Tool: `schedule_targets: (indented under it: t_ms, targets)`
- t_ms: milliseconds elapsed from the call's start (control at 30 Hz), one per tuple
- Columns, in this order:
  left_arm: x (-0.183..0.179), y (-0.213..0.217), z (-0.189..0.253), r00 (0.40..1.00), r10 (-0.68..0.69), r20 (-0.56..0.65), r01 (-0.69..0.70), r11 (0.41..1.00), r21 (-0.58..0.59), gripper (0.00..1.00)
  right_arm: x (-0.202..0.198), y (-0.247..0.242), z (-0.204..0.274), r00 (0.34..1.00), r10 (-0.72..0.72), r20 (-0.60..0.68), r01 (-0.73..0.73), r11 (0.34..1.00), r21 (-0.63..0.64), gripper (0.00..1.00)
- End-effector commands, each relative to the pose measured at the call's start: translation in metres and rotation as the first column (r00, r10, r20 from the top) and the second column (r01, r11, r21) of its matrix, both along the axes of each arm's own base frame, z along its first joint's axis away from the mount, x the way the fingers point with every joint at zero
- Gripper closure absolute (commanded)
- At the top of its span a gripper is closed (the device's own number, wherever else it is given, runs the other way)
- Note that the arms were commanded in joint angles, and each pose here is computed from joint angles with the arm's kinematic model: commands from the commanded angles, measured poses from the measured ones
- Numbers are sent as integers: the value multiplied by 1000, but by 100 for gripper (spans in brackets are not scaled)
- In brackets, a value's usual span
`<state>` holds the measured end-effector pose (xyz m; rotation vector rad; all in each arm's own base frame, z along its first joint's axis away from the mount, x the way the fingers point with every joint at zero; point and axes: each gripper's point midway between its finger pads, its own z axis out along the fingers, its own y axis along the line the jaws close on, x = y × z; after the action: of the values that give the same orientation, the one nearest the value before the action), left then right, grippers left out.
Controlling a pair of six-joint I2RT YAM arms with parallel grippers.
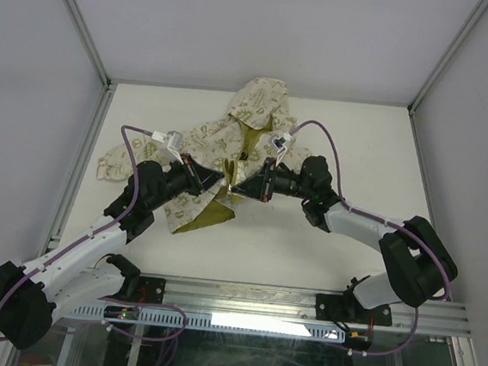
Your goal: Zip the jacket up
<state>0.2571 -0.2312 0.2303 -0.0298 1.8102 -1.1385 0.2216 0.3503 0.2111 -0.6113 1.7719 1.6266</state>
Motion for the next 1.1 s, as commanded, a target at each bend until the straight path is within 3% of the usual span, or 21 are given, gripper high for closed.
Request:
schedule_targets:
  t_ms: [0, 1067]
  targets:
    - [-3, -4, 20, 999, -12, 40, 13, 999, -36, 100, 5, 3, 33, 996, -35, 88, 28, 996, 80, 100]
    - [15, 6, 35, 992, 113, 47, -111, 993, -46, 100, 9, 7, 28, 994, -80, 78, 76, 996, 53, 100]
